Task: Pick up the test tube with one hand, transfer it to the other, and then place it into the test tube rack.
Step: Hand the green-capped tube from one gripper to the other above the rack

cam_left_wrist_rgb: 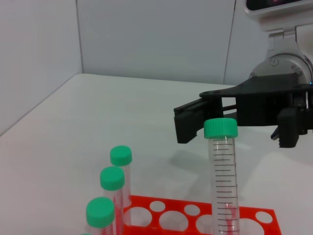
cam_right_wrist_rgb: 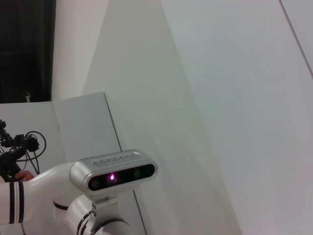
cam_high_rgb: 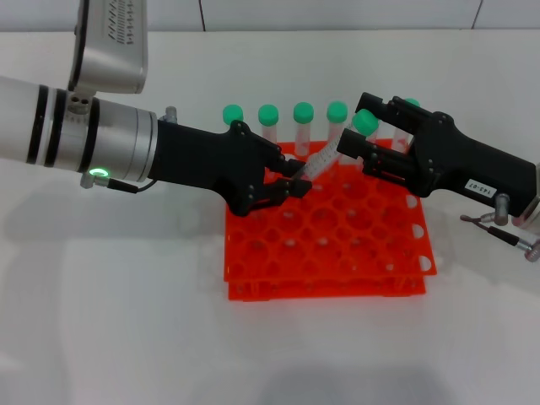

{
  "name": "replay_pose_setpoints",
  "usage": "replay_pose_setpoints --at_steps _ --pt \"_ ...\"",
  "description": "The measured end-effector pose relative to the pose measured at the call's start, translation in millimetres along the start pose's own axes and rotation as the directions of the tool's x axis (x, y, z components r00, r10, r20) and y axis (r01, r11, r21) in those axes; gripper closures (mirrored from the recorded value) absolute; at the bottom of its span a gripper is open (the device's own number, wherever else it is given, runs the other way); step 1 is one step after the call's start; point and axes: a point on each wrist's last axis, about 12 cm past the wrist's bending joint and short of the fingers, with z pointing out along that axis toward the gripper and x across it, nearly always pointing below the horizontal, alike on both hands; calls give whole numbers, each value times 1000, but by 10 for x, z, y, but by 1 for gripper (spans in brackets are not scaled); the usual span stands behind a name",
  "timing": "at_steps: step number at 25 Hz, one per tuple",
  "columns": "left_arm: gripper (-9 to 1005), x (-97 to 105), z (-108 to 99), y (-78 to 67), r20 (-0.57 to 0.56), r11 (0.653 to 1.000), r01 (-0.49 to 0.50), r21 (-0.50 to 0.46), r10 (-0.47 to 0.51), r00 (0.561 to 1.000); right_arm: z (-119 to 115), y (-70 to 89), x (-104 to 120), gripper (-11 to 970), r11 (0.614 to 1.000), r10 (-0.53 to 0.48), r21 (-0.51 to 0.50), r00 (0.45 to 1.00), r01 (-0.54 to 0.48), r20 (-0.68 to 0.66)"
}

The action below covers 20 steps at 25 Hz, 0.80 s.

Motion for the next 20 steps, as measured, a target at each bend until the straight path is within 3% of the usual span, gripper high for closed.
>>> replay_pose_setpoints --at_steps 14,20 --pt "681 2 -2 -6 1 1000 1 3 -1 1000 -16 15 6 288 1000 6 -4 1000 -6 3" --pt "676 -6 1 -7 2 1000 -3 7 3 1000 -1 1 6 395 1000 7 1 1000 -7 -3"
